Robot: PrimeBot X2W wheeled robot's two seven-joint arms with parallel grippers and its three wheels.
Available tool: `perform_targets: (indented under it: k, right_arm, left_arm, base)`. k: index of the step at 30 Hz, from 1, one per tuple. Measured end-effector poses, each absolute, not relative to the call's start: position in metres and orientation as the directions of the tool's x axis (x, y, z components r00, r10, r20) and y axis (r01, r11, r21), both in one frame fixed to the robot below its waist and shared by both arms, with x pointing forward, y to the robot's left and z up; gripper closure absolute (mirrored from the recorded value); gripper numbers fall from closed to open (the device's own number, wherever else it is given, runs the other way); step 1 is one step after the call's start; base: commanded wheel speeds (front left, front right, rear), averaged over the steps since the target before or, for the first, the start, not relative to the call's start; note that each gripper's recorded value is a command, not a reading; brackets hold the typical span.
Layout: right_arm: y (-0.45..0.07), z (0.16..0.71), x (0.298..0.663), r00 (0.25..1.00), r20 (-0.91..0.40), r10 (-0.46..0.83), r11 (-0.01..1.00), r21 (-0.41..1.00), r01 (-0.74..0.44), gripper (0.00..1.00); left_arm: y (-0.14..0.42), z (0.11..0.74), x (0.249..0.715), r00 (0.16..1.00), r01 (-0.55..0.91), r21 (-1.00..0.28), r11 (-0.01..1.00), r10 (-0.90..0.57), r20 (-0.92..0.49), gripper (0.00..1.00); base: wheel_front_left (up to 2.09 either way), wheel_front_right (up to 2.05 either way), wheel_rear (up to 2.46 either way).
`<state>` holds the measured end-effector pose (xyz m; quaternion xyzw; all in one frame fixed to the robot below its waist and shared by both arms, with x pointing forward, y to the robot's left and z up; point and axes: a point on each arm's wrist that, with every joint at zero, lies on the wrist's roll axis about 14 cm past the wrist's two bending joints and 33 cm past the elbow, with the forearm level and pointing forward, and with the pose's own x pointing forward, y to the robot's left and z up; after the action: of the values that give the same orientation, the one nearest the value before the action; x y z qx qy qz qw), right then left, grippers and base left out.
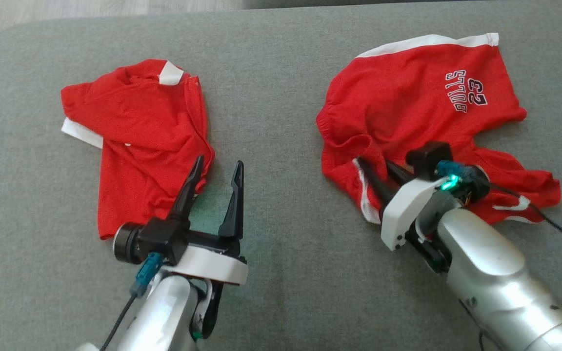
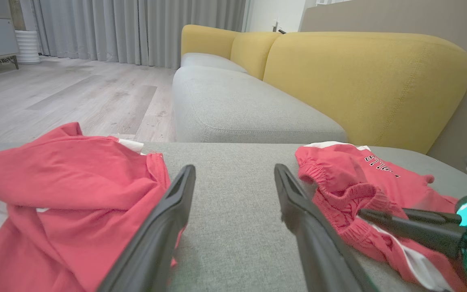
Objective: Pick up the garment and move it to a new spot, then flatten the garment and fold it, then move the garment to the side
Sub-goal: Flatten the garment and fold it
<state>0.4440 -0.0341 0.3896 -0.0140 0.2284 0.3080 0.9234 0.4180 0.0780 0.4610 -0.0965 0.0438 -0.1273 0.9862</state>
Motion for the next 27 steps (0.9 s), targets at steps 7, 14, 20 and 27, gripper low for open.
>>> perform_targets:
  k: [7, 14, 20, 27]
  right_arm:
    - [-0.045, 0.386, 0.445, 0.749, -0.409, 0.521, 0.840, 0.093, -0.534, 0.00]
    - [-0.073, 0.431, 0.462, 0.857, -0.251, 0.450, 0.892, 0.094, -0.441, 0.00]
    - [-0.121, 0.454, 0.454, 0.929, -0.167, 0.330, 0.942, 0.114, -0.314, 0.00]
    - [-0.189, 0.448, 0.417, 0.987, -0.140, 0.081, 0.985, 0.163, -0.058, 0.00]
  left_arm:
    - [0.071, 0.466, 0.423, 0.959, 0.264, -0.199, 0.944, -0.278, -0.047, 0.00]
    - [0.064, 0.479, 0.421, 0.955, 0.289, -0.193, 0.938, -0.296, -0.012, 0.00]
    - [0.056, 0.488, 0.417, 0.949, 0.310, -0.194, 0.931, -0.315, 0.010, 0.00]
    - [0.048, 0.492, 0.410, 0.942, 0.332, -0.196, 0.923, -0.335, 0.019, 0.00]
  base:
    - [0.00, 0.00, 0.00]
    - [0.00, 0.00, 0.00]
    - [0.00, 0.00, 0.00]
    - [0.00, 0.00, 0.00]
